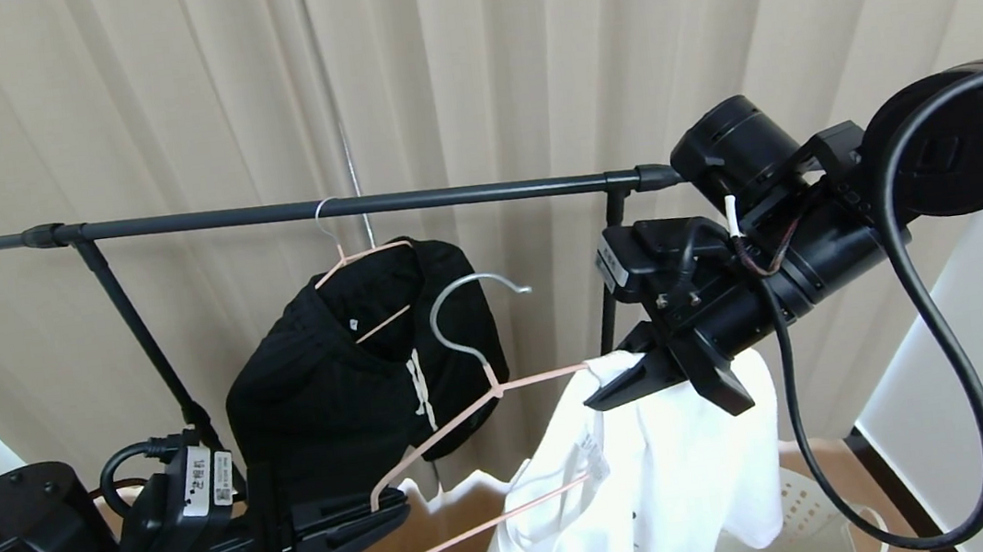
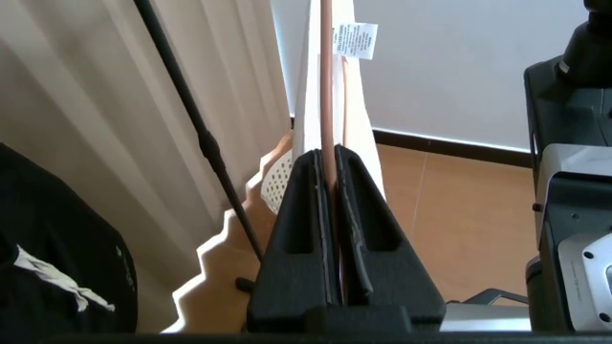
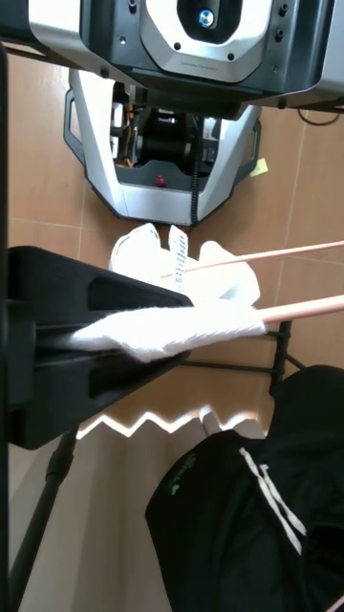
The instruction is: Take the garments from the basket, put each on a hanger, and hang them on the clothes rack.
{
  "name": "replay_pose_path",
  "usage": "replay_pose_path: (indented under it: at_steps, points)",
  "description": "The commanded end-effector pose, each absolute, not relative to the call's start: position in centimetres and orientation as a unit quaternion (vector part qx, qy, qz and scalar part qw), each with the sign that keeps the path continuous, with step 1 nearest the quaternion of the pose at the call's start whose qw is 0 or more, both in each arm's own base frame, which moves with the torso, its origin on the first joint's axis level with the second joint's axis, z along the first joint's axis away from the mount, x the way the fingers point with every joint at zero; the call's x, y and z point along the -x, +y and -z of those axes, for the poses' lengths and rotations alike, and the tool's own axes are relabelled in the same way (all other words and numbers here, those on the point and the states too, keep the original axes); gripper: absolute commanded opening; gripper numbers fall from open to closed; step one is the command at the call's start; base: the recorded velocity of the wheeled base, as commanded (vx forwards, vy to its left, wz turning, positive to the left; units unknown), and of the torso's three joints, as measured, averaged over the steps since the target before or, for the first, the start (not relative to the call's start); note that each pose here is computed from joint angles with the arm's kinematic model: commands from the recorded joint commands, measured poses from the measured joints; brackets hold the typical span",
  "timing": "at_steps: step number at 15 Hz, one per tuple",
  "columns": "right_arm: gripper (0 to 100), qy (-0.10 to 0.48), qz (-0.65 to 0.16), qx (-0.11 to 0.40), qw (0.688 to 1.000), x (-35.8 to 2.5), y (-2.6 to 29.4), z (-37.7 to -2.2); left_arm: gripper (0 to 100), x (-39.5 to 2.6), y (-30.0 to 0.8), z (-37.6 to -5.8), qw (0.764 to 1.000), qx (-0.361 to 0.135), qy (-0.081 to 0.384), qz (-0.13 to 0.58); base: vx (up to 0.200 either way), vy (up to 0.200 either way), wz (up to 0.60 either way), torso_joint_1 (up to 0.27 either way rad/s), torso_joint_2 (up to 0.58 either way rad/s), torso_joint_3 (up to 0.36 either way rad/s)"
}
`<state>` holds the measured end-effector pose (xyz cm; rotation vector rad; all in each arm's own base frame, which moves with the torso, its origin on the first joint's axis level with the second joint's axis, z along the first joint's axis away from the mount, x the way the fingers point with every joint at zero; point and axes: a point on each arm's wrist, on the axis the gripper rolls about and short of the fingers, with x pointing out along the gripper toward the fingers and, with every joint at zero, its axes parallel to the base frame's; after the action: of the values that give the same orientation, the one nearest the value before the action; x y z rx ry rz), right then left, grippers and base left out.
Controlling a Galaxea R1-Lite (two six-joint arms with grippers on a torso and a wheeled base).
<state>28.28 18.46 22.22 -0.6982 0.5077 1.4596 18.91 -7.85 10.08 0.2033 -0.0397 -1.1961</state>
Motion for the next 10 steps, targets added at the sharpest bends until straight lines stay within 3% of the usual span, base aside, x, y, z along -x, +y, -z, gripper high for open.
replay_pose_path:
  at_steps: [1, 4, 5, 10]
  points:
    - [0, 0.222, -0.645, 0.309, 0.663, -28.25, 18.39, -22.41, 0, -18.97, -7.86, -10.14, 0.822, -0.096, -0.020, 0.561, 0.000, 0.000, 0.00, 0.000, 0.00, 0.000]
    - [0, 0.222, -0.645, 0.309, 0.663, -28.14, 18.33, -22.45, 0, -18.94, -7.82, -10.15, 0.822, -0.096, -0.021, 0.561, 0.000, 0.000, 0.00, 0.000, 0.00, 0.000]
    - [0, 0.220, -0.645, 0.309, 0.663, -28.04, 18.27, -22.57, 100, -18.94, -7.82, -10.15, 0.822, -0.096, -0.021, 0.561, 0.000, 0.000, 0.00, 0.000, 0.00, 0.000]
    - [0, 0.217, -0.643, 0.311, 0.665, -27.30, 17.77, -23.09, 100, -19.09, -7.15, -10.51, 0.832, -0.096, -0.026, 0.546, 0.000, 0.000, 0.00, 0.000, 0.00, 0.000]
